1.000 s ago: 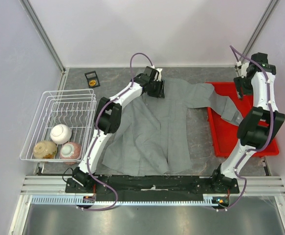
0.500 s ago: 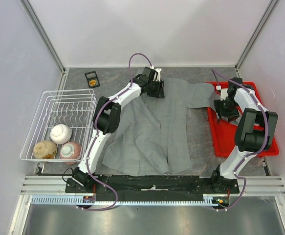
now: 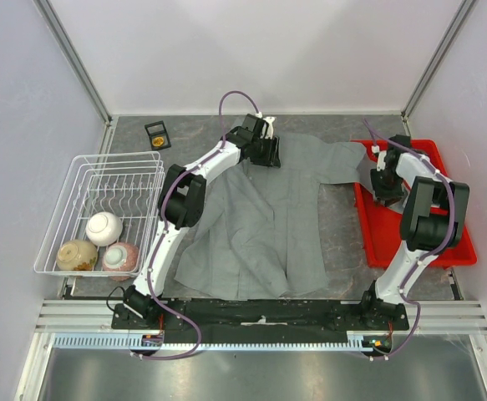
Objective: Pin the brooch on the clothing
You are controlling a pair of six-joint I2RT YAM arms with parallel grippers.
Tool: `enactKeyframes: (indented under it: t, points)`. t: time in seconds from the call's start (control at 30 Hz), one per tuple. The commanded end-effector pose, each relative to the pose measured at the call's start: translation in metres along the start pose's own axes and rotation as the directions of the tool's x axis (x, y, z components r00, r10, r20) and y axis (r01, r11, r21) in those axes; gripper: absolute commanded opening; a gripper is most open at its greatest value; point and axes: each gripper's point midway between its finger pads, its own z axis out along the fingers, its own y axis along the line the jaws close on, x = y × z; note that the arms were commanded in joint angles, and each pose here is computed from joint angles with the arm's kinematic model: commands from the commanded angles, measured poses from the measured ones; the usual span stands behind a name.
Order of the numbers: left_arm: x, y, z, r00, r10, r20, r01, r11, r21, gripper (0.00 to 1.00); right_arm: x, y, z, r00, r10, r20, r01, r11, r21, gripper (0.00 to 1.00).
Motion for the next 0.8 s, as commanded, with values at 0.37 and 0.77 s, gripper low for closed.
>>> enactKeyframes:
  t: [0.37, 0.77]
  points:
    - [0.020, 0.030, -0.001, 0.996, -0.067, -0.064, 0.062, 0.996, -0.068, 0.53, -0.031, -0.056, -0.082, 0.994, -0.040, 0.100, 0.032, 0.996, 0.088, 0.00]
    - [0.021, 0.027, -0.002, 0.995, -0.069, -0.069, 0.065, 0.996, -0.056, 0.53, -0.028, 0.001, -0.040, 0.997, -0.048, 0.061, 0.049, 0.999, -0.011, 0.61]
